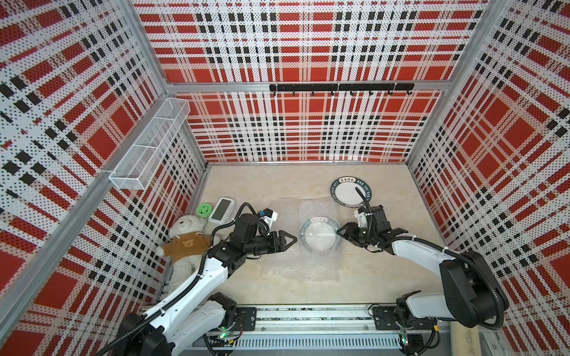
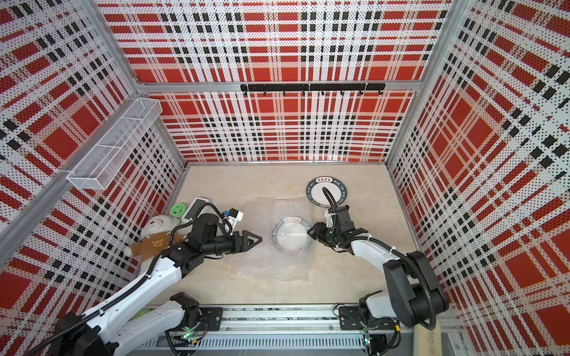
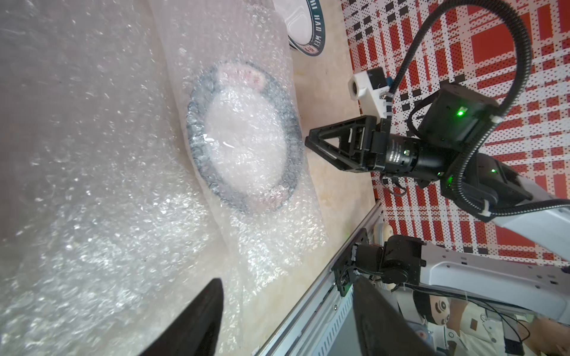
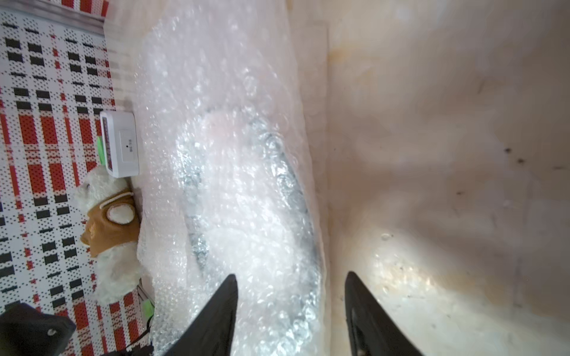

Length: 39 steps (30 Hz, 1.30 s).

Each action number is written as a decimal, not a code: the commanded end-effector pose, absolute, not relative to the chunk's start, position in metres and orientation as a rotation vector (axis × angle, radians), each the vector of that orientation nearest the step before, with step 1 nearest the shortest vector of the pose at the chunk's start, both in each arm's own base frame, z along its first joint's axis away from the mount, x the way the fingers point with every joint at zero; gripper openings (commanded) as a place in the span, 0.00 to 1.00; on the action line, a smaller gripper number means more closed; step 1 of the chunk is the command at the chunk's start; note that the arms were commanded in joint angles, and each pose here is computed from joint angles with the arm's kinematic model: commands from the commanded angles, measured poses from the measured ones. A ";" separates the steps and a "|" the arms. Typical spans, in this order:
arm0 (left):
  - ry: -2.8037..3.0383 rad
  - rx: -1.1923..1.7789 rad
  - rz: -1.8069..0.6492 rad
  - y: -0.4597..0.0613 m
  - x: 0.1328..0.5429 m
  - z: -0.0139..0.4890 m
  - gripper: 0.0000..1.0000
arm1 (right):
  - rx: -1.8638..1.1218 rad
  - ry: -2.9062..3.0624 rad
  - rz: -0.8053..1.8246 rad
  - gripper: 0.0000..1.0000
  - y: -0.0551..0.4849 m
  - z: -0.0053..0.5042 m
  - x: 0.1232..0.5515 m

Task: Unpack dinner plates from bubble wrap
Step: Place the bubble wrap at the center of the board, then unwrap the bubble wrap.

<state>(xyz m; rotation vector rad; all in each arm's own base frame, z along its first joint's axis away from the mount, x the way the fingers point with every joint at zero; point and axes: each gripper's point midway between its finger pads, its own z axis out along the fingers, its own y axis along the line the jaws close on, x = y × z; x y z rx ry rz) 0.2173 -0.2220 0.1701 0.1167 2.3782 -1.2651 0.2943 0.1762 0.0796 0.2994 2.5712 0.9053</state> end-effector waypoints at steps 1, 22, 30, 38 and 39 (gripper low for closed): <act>2.351 0.149 -1.302 -0.231 0.218 0.174 0.56 | 0.194 2.491 0.759 0.64 0.169 0.121 0.305; 2.649 0.047 -1.207 -0.267 0.213 0.063 0.07 | -0.438 2.715 0.442 0.66 0.292 0.087 0.253; 2.704 -0.003 -1.190 -0.268 0.208 0.032 0.04 | -0.439 2.755 0.410 0.63 0.298 0.065 0.255; 2.702 -0.044 -1.207 -0.262 0.202 0.030 0.01 | -0.431 2.778 0.377 0.45 0.300 0.049 0.260; 2.674 -0.037 -1.243 -0.265 0.203 0.040 0.02 | -0.431 2.775 0.384 0.41 0.301 0.050 0.260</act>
